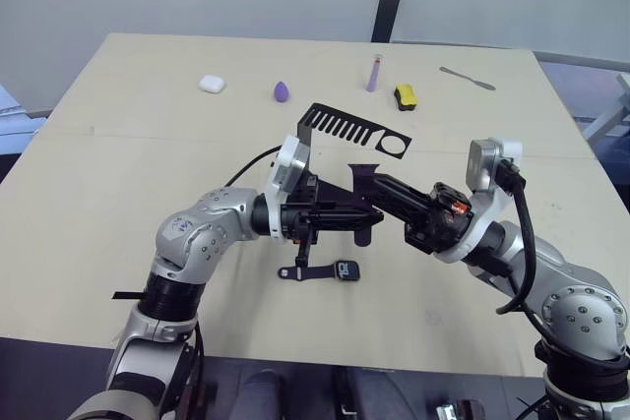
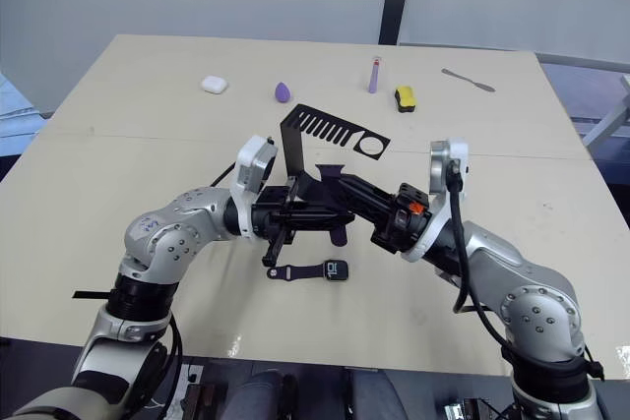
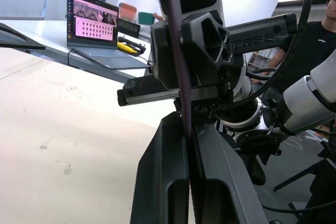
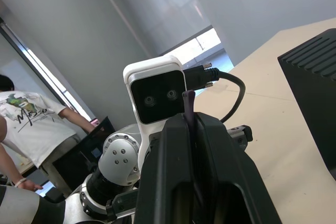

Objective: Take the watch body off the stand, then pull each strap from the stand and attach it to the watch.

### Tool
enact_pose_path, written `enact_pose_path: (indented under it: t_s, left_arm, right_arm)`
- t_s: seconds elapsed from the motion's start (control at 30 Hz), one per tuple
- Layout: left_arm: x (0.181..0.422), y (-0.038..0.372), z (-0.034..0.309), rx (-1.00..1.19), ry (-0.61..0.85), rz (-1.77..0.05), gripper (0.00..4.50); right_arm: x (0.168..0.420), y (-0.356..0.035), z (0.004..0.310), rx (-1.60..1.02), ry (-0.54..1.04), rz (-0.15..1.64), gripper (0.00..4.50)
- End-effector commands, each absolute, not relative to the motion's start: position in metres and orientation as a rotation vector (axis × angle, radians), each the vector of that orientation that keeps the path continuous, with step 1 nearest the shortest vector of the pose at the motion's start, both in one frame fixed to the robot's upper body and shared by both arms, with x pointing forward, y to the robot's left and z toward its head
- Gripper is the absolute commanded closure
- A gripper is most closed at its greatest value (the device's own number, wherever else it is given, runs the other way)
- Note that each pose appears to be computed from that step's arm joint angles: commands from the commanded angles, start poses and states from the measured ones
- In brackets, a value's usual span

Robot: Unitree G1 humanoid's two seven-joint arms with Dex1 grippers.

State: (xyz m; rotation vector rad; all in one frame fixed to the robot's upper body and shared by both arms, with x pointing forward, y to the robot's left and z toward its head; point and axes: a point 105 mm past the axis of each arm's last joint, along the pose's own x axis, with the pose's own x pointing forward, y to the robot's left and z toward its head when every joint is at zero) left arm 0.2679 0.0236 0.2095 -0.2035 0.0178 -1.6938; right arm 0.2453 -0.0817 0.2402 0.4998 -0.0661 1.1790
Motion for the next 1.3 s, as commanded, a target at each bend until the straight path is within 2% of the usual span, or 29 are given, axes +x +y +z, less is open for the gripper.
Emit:
enact_pose_path:
  t_s: [0.03,0.53,0.67,0.8,0.87,1.07,1.3]
  left_arm:
    - [0.265,0.023,0.219,-0.179,-0.029,-1.712,4.5]
    - [0.265,0.022,0.214,-0.176,0.008,-1.706,4.5]
    - [0.263,0.038,0.206,-0.062,0.04,-1.701,3.21]
    - [0.262,0.052,0.183,0.174,0.094,-1.684,1.23]
    - [0.265,0.053,0.162,0.332,0.123,-1.65,0.34]
    - [0.279,0.045,0.124,0.492,0.169,-1.55,0.34]
    - [0.288,0.026,0.104,0.549,0.165,-1.487,0.34]
  right_arm:
    - [0.242,-0.086,0.252,0.505,-0.128,1.176,4.34]
    - [0.24,-0.086,0.255,0.517,-0.138,1.191,4.43]
    - [0.237,-0.091,0.252,0.404,-0.12,1.168,4.5]
    - [0.233,-0.106,0.237,0.206,-0.052,1.114,4.5]
    - [0.229,-0.118,0.22,0.01,0.005,1.08,4.5]
    - [0.216,-0.145,0.187,-0.382,0.102,1.053,4.5]
    - [0.204,-0.155,0.17,-0.479,0.125,1.062,4.5]
